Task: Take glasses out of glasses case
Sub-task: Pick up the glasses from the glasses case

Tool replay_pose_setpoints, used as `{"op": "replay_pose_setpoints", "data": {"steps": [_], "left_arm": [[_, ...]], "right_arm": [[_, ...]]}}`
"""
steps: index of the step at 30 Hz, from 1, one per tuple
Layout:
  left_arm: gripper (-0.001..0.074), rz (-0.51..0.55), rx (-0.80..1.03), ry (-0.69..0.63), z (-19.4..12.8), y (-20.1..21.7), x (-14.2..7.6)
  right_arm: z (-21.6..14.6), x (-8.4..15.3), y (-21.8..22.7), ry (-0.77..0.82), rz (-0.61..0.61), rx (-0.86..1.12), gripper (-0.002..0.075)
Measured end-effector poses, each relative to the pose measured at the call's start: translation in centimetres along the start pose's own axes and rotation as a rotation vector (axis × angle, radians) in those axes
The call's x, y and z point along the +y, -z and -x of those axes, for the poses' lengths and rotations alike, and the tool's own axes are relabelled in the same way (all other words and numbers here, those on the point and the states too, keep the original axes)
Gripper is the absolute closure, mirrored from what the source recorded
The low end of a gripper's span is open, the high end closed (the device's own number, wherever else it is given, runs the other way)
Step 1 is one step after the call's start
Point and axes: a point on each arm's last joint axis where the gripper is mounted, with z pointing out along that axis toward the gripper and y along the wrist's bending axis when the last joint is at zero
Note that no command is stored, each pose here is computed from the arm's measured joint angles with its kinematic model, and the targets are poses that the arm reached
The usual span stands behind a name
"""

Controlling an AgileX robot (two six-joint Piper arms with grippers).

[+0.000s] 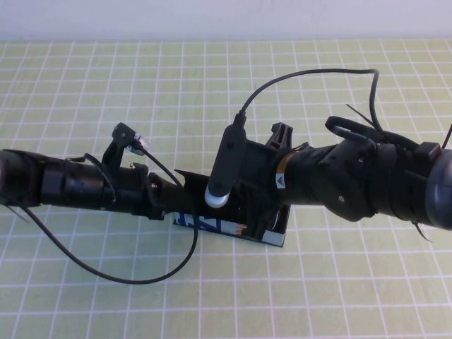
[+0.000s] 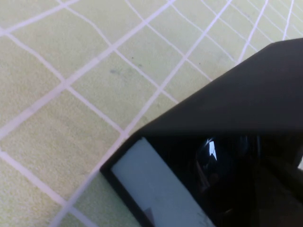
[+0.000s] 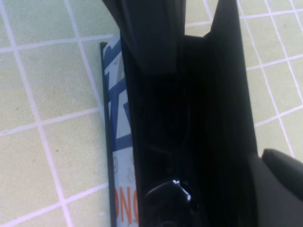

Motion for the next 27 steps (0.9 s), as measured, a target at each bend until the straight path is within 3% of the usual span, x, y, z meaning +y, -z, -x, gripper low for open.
{"op": "replay_pose_setpoints", "data": {"steps": [27], "left_arm": [[0.0739, 0.038, -0.055, -0.03, 0.48, -0.06, 0.34]], "right_arm": [[0.03, -0.01, 0.0, -0.006, -0.001, -0.004, 0.0733]]}}
